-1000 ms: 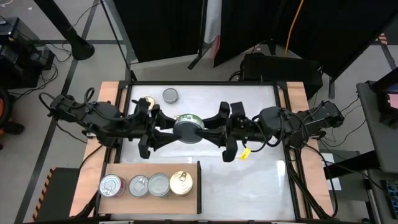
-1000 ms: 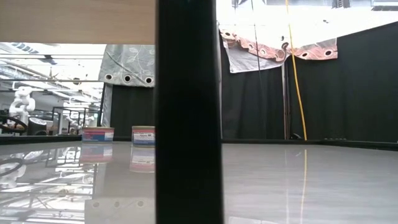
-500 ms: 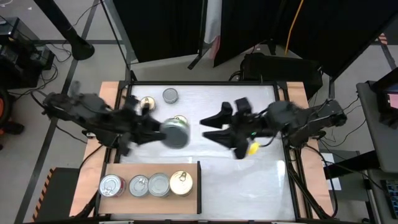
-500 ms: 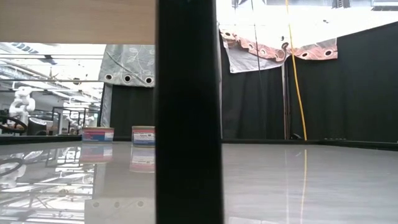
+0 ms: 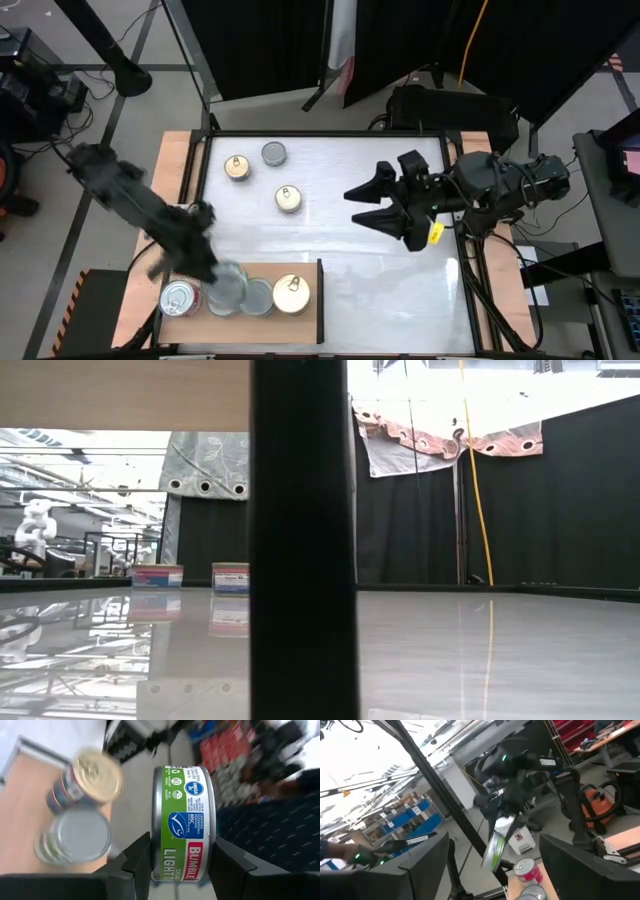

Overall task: Stack canned seafood by type on shelf
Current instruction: Stack the green white tuna can on top of the other green white tuna cans on the shelf

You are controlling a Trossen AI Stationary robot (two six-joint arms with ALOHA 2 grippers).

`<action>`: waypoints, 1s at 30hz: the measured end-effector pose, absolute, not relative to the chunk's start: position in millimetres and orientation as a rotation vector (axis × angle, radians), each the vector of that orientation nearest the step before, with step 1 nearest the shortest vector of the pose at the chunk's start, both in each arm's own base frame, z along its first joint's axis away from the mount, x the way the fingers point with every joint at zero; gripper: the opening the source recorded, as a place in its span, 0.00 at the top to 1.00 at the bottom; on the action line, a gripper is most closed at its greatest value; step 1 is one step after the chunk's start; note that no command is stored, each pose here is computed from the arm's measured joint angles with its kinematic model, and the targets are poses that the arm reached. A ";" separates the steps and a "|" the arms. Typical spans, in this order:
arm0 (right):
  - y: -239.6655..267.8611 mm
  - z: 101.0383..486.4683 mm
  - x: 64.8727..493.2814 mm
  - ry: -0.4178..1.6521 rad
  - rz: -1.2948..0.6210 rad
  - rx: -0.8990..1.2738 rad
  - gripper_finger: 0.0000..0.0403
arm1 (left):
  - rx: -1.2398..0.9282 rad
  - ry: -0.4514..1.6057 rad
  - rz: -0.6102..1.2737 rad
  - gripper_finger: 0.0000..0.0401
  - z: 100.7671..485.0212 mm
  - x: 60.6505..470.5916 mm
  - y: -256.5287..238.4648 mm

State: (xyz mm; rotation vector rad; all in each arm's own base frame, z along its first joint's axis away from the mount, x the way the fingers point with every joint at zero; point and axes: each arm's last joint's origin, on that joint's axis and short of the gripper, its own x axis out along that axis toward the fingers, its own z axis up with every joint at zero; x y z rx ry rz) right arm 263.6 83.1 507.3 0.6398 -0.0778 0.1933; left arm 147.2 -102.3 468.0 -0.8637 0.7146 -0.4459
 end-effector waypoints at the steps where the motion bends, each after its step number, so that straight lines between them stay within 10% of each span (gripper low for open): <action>1: 83.9 505.9 265.8 -0.073 0.192 0.638 0.25 | -0.851 0.746 -0.449 0.61 461.8 152.2 -109.1; 30: 88.3 497.3 277.9 -0.036 0.190 0.692 0.26 | -0.798 0.941 -0.413 0.59 381.6 204.8 -124.6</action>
